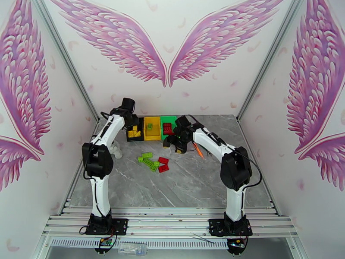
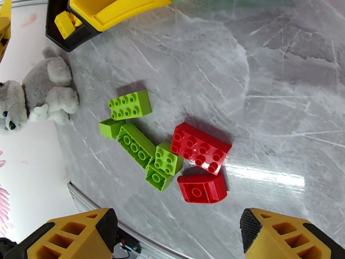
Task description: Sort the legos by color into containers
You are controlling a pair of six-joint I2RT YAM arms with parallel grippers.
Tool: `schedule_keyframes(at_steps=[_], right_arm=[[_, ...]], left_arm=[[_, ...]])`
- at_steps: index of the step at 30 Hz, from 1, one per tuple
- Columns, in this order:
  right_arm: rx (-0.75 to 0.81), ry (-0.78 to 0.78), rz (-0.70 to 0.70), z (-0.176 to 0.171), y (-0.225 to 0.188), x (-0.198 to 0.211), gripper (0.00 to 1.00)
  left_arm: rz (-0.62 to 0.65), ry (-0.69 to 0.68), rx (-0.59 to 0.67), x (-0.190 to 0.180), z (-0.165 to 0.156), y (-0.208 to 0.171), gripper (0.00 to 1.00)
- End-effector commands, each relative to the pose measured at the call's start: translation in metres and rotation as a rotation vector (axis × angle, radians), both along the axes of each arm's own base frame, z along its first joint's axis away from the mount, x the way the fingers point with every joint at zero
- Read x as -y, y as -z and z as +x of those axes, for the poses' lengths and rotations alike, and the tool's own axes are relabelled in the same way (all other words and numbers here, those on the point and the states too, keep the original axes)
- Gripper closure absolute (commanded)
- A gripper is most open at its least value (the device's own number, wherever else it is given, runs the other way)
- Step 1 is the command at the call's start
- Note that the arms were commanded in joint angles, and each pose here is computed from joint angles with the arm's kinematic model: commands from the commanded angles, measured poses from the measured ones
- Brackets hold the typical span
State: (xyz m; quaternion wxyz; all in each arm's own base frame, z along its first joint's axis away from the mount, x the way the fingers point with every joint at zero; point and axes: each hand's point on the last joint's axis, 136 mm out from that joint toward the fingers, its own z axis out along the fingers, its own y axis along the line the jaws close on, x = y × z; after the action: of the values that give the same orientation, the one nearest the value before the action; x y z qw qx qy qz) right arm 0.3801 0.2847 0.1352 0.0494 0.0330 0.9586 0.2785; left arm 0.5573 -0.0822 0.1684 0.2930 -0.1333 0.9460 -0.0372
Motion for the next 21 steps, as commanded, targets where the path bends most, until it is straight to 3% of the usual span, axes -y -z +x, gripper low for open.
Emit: schedule_keyframes(at_steps=[1, 5, 11, 17, 21], right_arm=[[-0.031, -0.035, -0.02, -0.007, 0.004, -0.002, 0.17], [-0.032, -0.055, -0.053, -0.012, 0.007, 0.001, 0.14], [-0.027, -0.098, -0.096, -0.026, 0.014, 0.003, 0.15], [-0.033, -0.173, -0.164, -0.046, 0.026, 0.001, 0.2], [-0.045, -0.246, -0.227, -0.065, 0.04, -0.003, 0.17]], left_arm=[[0.007, 0.018, -0.05, -0.005, 0.002, 0.004, 0.55], [-0.002, 0.008, -0.038, -0.008, 0.007, -0.003, 0.42], [-0.011, 0.042, -0.003, 0.007, -0.008, -0.025, 0.41], [-0.048, 0.069, 0.015, 0.038, -0.048, -0.038, 0.41], [-0.137, 0.029, 0.028, 0.052, -0.083, -0.034, 0.37]])
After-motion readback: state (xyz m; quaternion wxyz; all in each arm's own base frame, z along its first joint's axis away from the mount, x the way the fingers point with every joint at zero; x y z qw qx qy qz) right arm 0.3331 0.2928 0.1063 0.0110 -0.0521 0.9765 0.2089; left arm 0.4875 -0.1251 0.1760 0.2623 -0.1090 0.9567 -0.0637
